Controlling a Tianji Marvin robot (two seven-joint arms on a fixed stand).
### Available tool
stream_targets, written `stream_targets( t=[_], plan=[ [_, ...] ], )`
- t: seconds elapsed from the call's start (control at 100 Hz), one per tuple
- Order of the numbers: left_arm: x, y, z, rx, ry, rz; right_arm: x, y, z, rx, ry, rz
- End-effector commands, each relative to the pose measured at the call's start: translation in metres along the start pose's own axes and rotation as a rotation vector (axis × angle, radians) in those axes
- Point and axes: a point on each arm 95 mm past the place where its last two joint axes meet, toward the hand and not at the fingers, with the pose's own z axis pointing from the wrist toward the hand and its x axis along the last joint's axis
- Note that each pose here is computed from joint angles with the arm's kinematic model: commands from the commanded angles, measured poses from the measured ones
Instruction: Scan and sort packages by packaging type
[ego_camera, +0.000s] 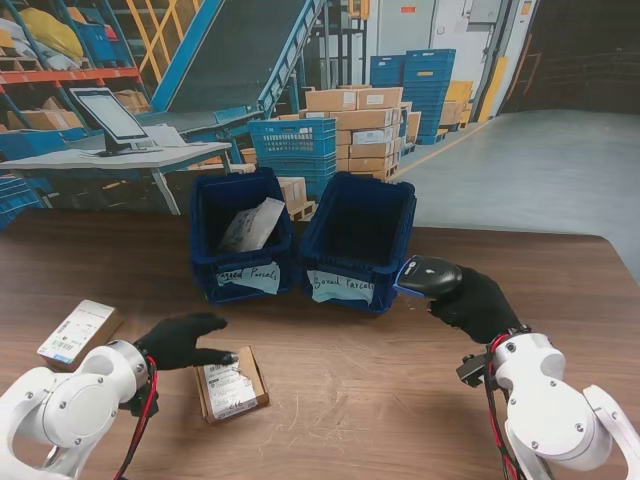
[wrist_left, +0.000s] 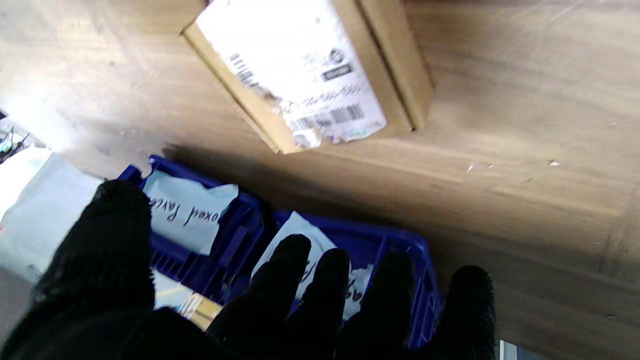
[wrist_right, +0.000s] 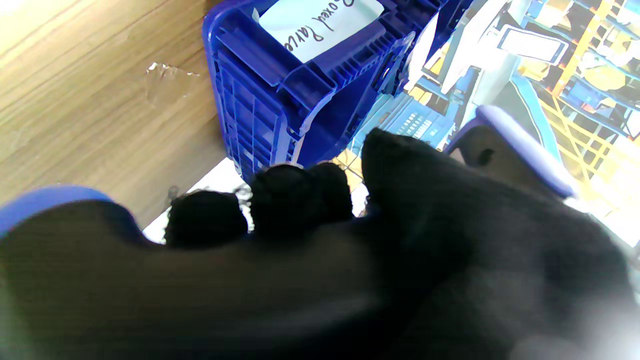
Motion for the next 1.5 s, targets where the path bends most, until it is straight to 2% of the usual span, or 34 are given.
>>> stream_targets(
  t=[0.0,0.27,0.44,0.81,1.15,1.37,1.49],
  plan=[
    [-0.001,0.008,0.000,-0.045,-0.007,0.017,0.003,-0.004,-0.001,0.013,0.007,0.014],
    [-0.007,0.021,0.005,-0.108,-0.035,0.064,0.004,-0.005,0.000,0.014,0.010,0.021],
    [-0.011,0.026,0.011,-0.156,-0.039,0.058,0.004,-0.005,0.000,0.013,0.009,0.022],
    [-0.015,0.034,0.019,-0.212,-0.044,0.047,0.005,-0.005,0.001,0.012,0.007,0.030],
    [-0.007,0.045,0.017,-0.236,-0.077,0.052,0.012,-0.005,0.006,0.012,0.046,0.031],
    [0.003,0.051,0.013,-0.256,-0.111,0.114,0.013,-0.005,0.008,0.013,0.060,0.034],
    [0.006,0.050,0.011,-0.238,-0.135,0.136,0.013,-0.006,0.009,0.017,0.064,0.036]
  ],
)
